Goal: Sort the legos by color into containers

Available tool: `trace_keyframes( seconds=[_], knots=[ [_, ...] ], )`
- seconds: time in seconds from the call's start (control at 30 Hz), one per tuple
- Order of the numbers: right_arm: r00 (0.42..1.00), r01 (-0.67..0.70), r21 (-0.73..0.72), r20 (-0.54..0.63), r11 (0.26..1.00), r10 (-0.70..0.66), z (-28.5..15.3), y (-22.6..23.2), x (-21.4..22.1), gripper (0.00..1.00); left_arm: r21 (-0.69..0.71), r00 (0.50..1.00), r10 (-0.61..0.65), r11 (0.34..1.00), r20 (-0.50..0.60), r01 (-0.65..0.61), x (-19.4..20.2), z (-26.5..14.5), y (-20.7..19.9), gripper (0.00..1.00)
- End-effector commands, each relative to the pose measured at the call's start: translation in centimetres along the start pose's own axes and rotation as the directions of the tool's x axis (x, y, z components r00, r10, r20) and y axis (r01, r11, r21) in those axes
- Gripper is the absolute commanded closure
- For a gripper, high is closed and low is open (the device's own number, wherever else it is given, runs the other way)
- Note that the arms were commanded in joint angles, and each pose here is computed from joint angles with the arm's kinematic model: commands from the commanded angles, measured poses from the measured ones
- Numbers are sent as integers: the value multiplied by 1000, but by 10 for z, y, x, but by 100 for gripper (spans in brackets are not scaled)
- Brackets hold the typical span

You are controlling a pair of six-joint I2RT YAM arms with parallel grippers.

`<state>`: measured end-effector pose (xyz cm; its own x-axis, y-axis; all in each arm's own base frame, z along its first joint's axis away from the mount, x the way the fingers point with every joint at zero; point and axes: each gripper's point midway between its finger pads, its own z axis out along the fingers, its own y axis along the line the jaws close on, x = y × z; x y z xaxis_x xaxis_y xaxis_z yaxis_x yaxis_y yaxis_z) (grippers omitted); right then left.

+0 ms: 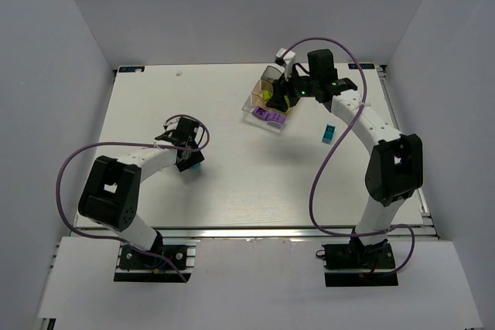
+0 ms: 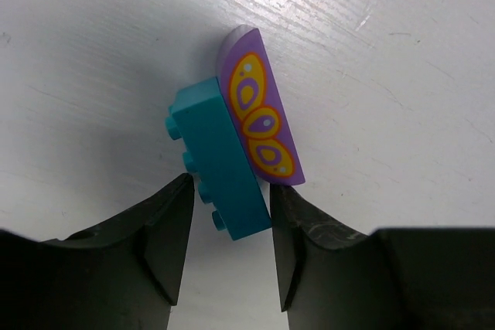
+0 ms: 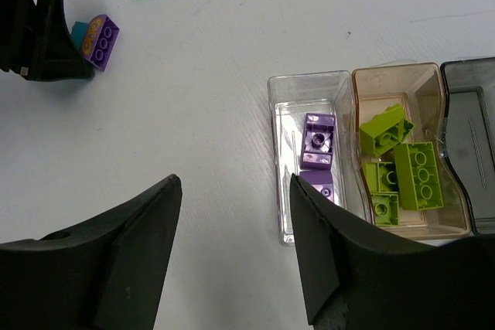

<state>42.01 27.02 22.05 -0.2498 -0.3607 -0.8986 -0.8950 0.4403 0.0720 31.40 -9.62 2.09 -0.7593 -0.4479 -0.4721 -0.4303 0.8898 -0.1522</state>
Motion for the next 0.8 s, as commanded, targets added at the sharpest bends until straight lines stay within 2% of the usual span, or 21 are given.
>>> trace_keyframes(
  seconds=[0.0, 0.1, 0.27, 0.4, 0.5, 0.63, 0.67, 0.7, 0.77],
  knots=[
    [1000, 11, -9, 27, 1000, -10, -3, 1, -8, 37, -3, 999, 15, 1000, 50, -15, -11, 3, 1, 47],
    [1000, 9, -8, 27, 1000, -8, -4, 0, -8, 37, -9, 998, 23, 1000, 53, -23, -10, 5, 2, 56],
    [1000, 6, -14, 26, 1000, -5, -4, 3, -8, 37, 5, 998, 29, 1000, 57, -29, -8, 5, 2, 75],
    [1000, -19, -57, 13, 998, 20, -3, 11, -2, 37, 65, 997, 25, 997, 79, -30, -14, -4, -7, 85],
    [992, -124, -117, -23, 985, 122, -1, 23, 5, 36, 174, 996, 27, 984, 87, -42, -16, -16, -24, 88],
    [936, -350, -188, -111, 918, 334, 9, 49, 19, 36, 411, 992, 30, 908, 125, -79, -20, -55, -57, 89],
    [918, -393, -178, -133, 902, 374, 12, 54, 25, 36, 497, 994, 53, 863, 97, -94, -11, -67, -69, 89],
    [911, -407, -178, -151, 896, 384, 17, 64, 27, 36, 547, 992, 52, 830, 115, -107, -13, -76, -78, 90],
    [854, -514, -157, -185, 843, 486, 22, 78, 25, 36, 636, 991, 79, 761, 105, -128, 0, -94, -88, 92]
  ],
)
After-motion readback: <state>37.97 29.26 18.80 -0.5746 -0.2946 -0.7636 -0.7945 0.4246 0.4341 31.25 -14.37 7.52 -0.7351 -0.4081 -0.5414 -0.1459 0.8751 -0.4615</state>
